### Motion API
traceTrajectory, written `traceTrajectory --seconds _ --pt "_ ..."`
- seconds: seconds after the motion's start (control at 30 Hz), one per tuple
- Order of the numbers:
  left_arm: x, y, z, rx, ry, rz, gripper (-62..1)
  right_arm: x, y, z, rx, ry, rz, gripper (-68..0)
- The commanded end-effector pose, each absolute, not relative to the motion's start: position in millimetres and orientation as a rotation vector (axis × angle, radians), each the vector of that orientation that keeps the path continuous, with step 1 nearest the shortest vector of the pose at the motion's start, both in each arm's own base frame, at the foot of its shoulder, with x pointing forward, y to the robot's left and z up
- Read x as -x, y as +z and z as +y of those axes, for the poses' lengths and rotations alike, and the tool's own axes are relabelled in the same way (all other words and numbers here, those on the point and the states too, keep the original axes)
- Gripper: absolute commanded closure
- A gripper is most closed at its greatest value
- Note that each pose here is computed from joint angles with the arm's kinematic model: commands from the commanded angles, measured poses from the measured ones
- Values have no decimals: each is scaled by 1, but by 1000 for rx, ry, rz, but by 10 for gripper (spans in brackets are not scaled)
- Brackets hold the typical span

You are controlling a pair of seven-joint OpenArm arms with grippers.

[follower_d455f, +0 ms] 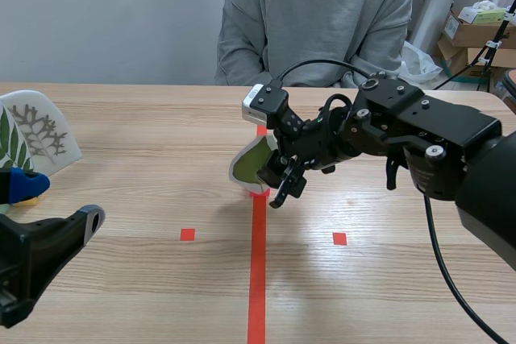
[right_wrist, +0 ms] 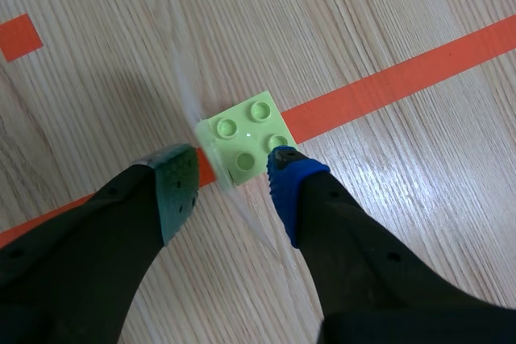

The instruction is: Do the leaf sorting experiment

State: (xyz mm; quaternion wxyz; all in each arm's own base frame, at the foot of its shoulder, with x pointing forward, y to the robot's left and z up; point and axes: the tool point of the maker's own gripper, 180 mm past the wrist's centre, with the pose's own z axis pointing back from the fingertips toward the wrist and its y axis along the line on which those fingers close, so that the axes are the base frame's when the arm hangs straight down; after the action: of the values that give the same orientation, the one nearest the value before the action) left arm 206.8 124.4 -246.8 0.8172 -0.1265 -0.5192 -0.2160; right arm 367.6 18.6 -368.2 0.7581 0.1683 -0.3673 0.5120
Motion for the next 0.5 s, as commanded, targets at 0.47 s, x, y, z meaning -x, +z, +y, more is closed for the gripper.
traceTrajectory --seconds 0.47 --pt "-209 -239 122 278 -457 -1136 -452 -385 -350 17 -337 1086 -871 -17"
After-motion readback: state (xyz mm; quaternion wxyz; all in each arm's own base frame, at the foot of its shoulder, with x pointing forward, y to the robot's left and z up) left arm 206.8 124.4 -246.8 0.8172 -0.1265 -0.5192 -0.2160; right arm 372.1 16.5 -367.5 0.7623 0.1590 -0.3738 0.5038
